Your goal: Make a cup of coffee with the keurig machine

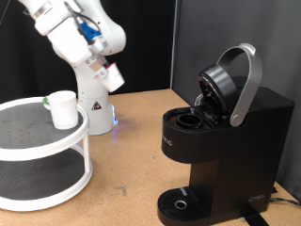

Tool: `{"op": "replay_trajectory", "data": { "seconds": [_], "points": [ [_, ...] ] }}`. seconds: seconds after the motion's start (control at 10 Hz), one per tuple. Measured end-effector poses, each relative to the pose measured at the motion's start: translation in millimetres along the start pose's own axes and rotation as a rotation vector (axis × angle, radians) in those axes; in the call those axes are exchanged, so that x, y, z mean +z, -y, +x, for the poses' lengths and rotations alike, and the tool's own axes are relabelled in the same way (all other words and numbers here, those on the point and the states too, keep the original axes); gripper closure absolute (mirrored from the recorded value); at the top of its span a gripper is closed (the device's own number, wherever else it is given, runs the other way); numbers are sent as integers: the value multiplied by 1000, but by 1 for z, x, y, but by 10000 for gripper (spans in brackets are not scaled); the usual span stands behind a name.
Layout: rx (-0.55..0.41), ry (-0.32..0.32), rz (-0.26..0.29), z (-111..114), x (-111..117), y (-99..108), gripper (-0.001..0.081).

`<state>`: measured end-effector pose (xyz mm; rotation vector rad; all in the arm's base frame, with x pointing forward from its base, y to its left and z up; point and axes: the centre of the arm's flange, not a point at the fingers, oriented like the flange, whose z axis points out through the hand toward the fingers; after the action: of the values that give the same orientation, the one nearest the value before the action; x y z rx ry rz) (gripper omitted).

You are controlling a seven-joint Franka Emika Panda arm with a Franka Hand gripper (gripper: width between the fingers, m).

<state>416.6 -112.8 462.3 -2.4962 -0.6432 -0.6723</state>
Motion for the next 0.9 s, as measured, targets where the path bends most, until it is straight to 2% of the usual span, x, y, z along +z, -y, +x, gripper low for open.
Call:
{"op": "replay_trajectory", "data": {
  "seconds": [0.1,0.2,0.4,0.5,0.9],
  "points": [
    [35,-38,29,13,4,6,378],
    [42,-23,60,24,9,12,378],
    [16,45,143,47,19,23,378],
    [10,68,157,59,25,28,378],
    [-43,112,151,105,48,44,378]
  ]
}}
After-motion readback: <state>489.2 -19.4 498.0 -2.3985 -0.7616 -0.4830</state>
